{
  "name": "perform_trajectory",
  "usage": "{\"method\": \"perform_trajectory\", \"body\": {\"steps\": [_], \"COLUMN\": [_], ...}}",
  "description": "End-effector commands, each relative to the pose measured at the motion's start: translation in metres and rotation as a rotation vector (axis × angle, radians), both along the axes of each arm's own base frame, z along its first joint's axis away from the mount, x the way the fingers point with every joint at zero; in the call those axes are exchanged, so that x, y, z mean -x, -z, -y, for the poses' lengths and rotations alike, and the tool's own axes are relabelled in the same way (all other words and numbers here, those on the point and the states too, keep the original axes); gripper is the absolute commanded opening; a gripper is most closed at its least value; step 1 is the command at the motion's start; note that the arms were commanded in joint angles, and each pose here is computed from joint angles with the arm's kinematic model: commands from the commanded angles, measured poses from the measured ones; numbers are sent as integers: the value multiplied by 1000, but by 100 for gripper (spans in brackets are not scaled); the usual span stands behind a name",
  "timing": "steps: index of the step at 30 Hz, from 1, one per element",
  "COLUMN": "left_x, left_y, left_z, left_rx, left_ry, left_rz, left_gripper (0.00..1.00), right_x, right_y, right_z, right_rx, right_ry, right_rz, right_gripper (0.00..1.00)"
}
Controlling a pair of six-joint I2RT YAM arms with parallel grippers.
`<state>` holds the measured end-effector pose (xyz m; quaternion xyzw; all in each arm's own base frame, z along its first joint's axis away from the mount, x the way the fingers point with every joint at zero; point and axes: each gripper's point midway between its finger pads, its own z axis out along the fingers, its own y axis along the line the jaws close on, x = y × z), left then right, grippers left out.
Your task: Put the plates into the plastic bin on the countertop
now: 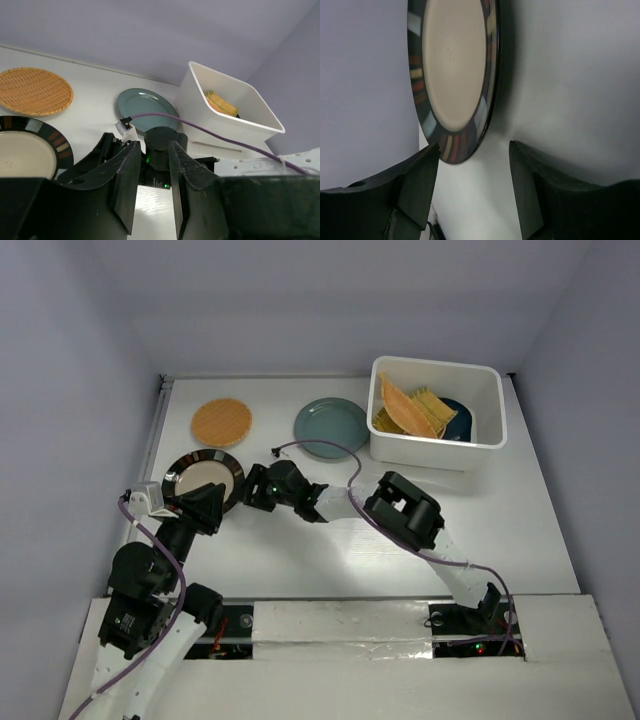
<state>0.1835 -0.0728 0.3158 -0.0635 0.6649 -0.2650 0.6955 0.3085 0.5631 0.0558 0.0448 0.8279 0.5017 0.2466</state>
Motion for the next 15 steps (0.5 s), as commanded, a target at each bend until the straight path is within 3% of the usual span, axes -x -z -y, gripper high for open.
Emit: {"method": "perform_trajectory", "body": {"steps": [1,8,13,14,15], "left_x": [3,1,3,4,4], "left_y": [-19,-18,-19,-20,-21], "left_z": [-1,1,0,0,0], "left_rx": [26,17,21,24,24], "left_ry": [2,4,9,8,8], "left_rz": [52,41,50,54,57], "left_gripper": [26,29,30,30,30], "right_x": [-22,-30,-29,-30,-30], "right_y": [-27,-8,11,7,7], "right_z": [-16,-32,-41,-42,-41], "right_rx": [-131,-194,-268,-296,-305], "right_ry": [66,96,103,102,106], "right_rz": [-15,-109,-194,-188,-194], "right_gripper": [63,49,33,28,17]}}
